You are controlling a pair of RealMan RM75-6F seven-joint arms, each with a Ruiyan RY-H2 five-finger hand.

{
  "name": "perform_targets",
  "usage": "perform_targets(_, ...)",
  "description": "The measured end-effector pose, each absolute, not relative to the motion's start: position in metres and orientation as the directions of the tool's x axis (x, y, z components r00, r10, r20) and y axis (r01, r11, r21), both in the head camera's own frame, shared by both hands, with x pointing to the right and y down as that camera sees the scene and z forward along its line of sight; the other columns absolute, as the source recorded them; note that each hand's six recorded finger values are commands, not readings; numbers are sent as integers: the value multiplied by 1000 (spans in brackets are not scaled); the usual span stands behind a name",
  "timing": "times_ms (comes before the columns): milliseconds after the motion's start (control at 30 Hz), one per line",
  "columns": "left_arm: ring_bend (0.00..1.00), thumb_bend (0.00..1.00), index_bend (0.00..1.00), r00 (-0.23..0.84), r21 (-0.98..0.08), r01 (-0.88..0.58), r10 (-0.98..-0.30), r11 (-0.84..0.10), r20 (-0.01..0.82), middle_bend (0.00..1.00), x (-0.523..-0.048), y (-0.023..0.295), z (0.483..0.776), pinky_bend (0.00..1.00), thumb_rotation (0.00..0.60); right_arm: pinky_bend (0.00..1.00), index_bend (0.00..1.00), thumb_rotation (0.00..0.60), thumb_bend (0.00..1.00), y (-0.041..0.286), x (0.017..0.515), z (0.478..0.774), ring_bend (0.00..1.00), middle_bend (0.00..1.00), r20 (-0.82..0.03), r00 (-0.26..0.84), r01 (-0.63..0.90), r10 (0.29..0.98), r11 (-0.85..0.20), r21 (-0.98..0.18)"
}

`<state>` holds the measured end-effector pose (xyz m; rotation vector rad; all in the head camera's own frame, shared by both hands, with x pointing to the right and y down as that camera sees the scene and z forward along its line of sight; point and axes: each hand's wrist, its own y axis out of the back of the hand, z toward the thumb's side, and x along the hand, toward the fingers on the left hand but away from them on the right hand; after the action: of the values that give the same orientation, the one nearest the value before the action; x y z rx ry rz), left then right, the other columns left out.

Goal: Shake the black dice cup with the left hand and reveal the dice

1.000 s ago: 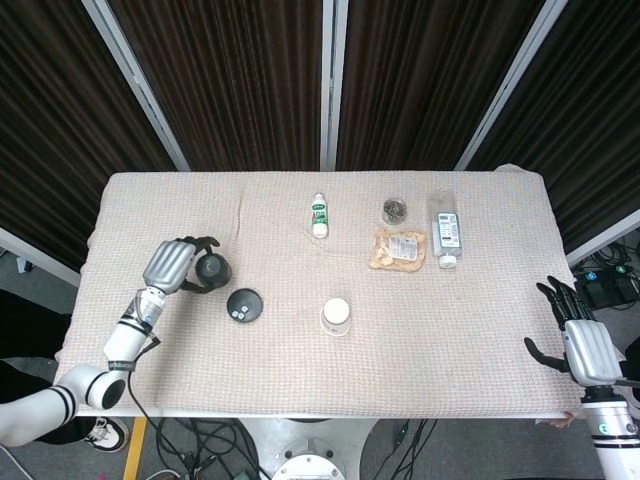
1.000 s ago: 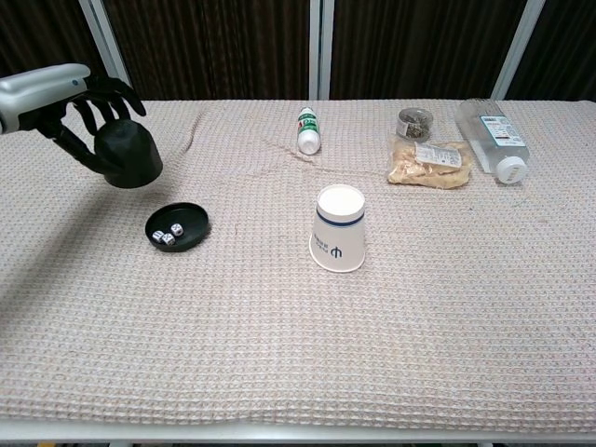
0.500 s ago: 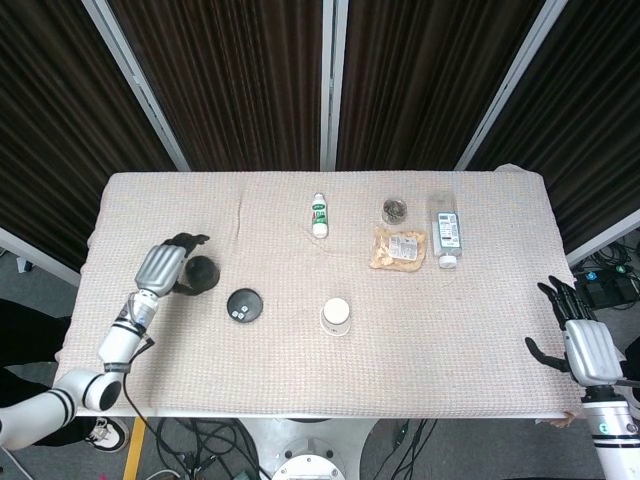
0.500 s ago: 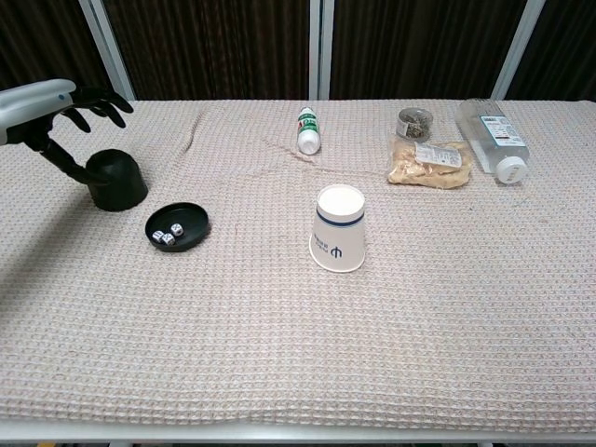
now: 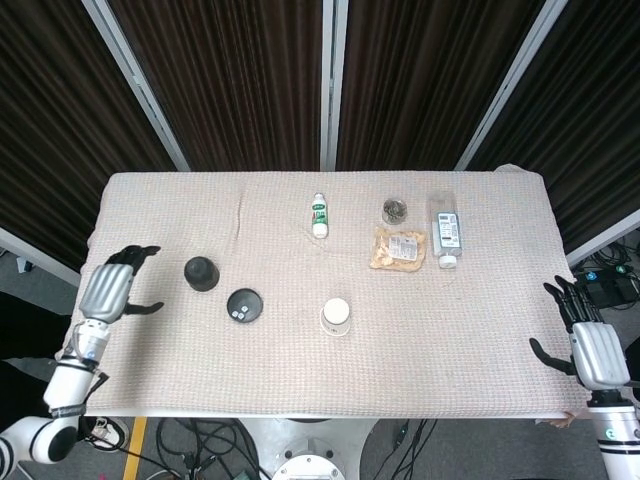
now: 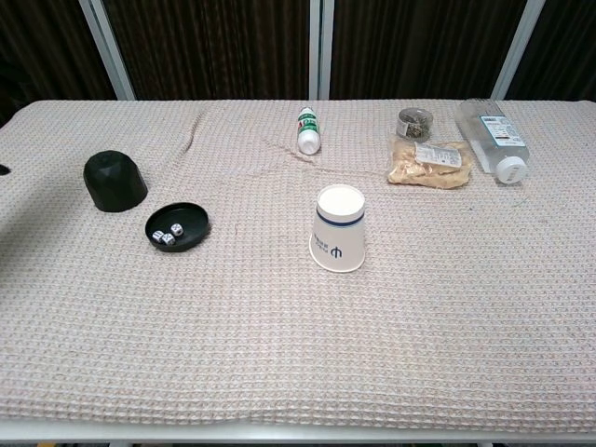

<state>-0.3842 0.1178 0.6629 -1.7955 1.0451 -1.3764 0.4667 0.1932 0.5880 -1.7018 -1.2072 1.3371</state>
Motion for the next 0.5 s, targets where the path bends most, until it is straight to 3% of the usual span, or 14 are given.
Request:
perform_targets(167,141,0,163,54,-899,-99,-904,-427,424,208,-413,147,643,210,600,144,81,600,196,194,461,588,0,4,-363,65,268,929,-367,-891)
perform_targets(500,141,0,163,-30,-909,-107,-912,-404,409,208,-436,190,626,210,600,144,82,600,195,197,451,589,0,4,-360,82,256,929,-368,-894)
